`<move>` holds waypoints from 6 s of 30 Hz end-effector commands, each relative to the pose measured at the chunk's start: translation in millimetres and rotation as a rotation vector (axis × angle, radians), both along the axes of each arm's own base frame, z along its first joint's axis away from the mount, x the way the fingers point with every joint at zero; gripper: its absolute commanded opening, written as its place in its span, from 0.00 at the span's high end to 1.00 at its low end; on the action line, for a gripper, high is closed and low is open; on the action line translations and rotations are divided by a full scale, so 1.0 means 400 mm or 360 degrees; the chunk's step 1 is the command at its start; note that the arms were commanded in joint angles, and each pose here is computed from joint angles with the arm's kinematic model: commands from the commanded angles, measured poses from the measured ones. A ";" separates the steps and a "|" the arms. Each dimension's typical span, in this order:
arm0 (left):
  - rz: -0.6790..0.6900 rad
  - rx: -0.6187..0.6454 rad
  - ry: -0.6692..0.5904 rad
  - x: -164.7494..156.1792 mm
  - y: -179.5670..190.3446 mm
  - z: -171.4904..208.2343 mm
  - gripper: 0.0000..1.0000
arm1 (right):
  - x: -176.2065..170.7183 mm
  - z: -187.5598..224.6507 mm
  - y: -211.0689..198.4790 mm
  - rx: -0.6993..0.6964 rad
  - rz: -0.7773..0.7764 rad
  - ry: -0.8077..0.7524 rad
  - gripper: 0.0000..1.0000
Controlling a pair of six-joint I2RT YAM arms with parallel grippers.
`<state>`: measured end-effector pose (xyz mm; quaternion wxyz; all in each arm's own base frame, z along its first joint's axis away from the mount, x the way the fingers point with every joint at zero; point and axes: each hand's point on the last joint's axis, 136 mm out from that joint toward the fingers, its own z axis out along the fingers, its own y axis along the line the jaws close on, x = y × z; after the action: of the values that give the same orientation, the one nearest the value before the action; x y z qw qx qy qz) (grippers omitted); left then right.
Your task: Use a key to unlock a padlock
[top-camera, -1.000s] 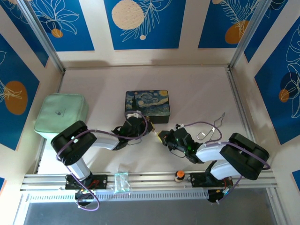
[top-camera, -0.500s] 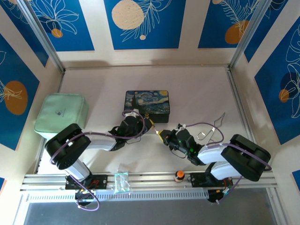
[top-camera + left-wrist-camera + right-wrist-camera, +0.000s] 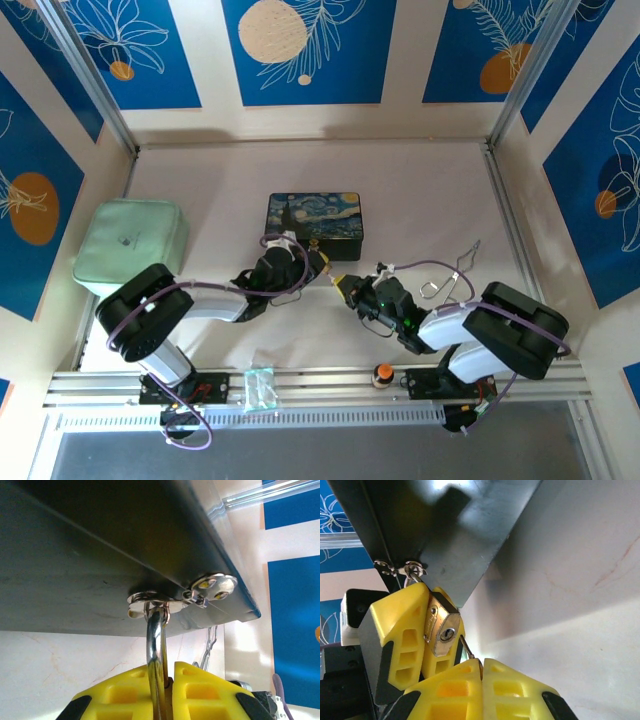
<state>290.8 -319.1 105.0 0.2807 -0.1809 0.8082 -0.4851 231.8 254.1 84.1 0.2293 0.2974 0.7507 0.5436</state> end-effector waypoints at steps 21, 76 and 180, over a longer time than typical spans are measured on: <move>0.0020 -0.0147 -0.0111 0.016 -0.011 0.073 1.00 | 0.007 0.066 -0.055 -0.0090 -0.0150 -0.0144 1.00; 0.0052 -0.0156 -0.0135 0.033 0.003 0.078 1.00 | 0.002 0.017 -0.031 -0.0113 -0.0203 -0.0076 1.00; -0.0221 -0.0369 0.0037 -0.137 -0.160 0.023 1.00 | 0.021 0.023 0.062 0.0288 0.0024 0.0200 1.00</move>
<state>271.4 -334.6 67.8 0.2730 -0.2254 0.8026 -0.4801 234.5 249.7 51.2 0.1688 0.3791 0.7469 0.5195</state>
